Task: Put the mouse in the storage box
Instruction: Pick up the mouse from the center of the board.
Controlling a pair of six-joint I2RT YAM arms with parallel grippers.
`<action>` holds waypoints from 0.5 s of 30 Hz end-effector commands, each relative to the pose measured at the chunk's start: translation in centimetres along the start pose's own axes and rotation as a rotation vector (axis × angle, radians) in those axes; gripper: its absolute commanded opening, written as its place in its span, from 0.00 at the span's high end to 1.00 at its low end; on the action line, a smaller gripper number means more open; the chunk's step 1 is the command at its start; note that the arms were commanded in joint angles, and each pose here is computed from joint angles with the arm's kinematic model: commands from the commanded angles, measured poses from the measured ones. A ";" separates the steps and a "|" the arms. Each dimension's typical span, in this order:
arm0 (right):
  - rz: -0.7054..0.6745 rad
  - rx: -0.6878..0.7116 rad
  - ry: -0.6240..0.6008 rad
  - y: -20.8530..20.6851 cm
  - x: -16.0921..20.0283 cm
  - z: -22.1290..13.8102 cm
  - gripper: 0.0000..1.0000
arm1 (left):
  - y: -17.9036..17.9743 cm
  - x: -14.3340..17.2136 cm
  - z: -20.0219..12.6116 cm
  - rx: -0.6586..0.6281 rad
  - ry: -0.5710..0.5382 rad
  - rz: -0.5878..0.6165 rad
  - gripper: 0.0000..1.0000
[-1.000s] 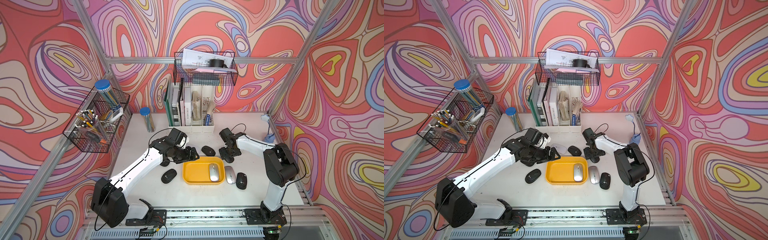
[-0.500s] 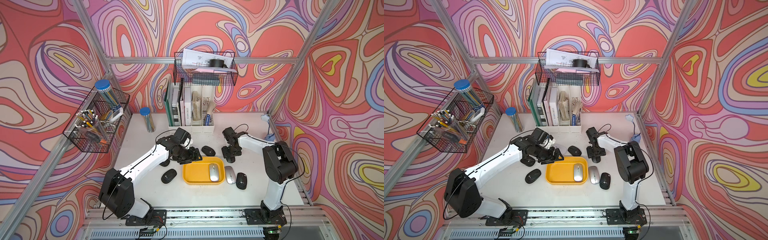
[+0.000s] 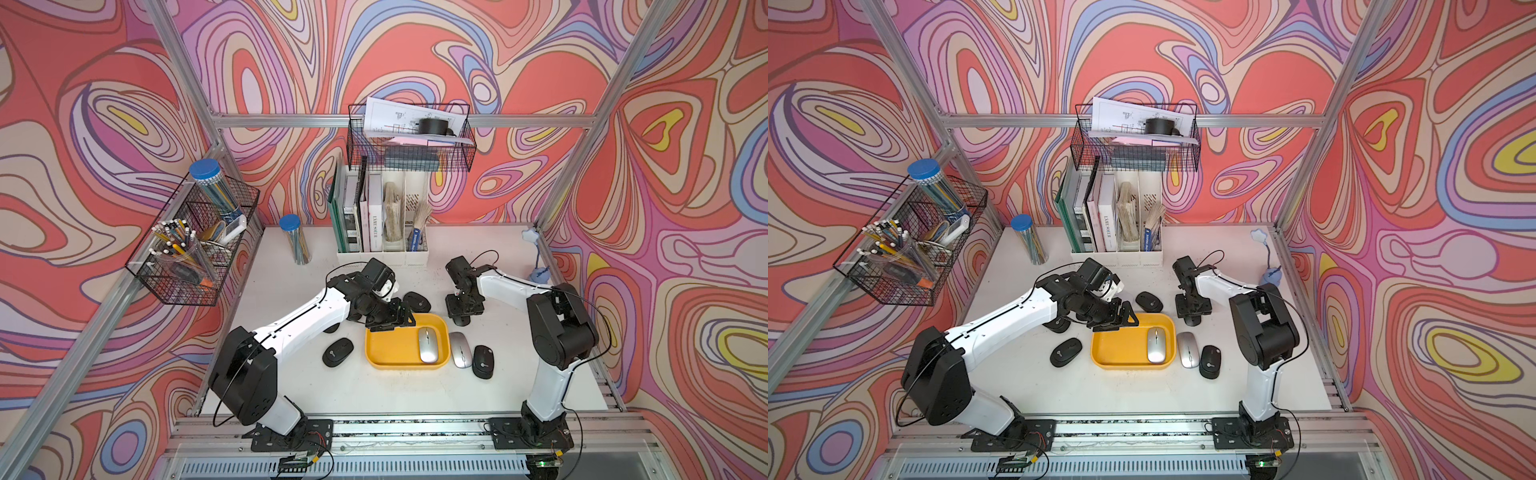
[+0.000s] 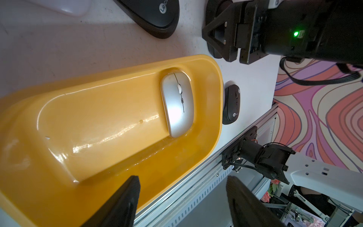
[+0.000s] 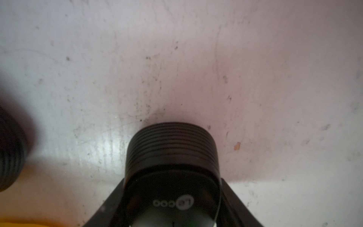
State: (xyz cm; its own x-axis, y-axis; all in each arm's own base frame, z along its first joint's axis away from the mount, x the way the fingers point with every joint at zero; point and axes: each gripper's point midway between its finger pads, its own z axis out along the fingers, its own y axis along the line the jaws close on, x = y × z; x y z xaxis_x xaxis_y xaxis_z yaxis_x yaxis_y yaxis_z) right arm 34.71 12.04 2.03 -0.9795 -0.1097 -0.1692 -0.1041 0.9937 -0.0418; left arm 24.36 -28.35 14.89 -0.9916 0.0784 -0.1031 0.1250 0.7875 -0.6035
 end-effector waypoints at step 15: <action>0.084 -0.167 -0.162 1.8 -0.3 -9.5 0.47 | -5.0 -0.2 2.9 0.214 -0.012 0.049 0.25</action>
State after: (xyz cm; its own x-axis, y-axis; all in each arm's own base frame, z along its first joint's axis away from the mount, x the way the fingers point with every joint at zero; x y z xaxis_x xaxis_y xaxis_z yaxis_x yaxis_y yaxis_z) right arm 34.19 12.80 9.57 -0.9465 -0.0385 -0.3204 -0.0630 0.9958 0.0665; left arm 23.27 -32.93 14.92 -0.9843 0.1364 -0.1116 0.1755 0.6987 -0.6935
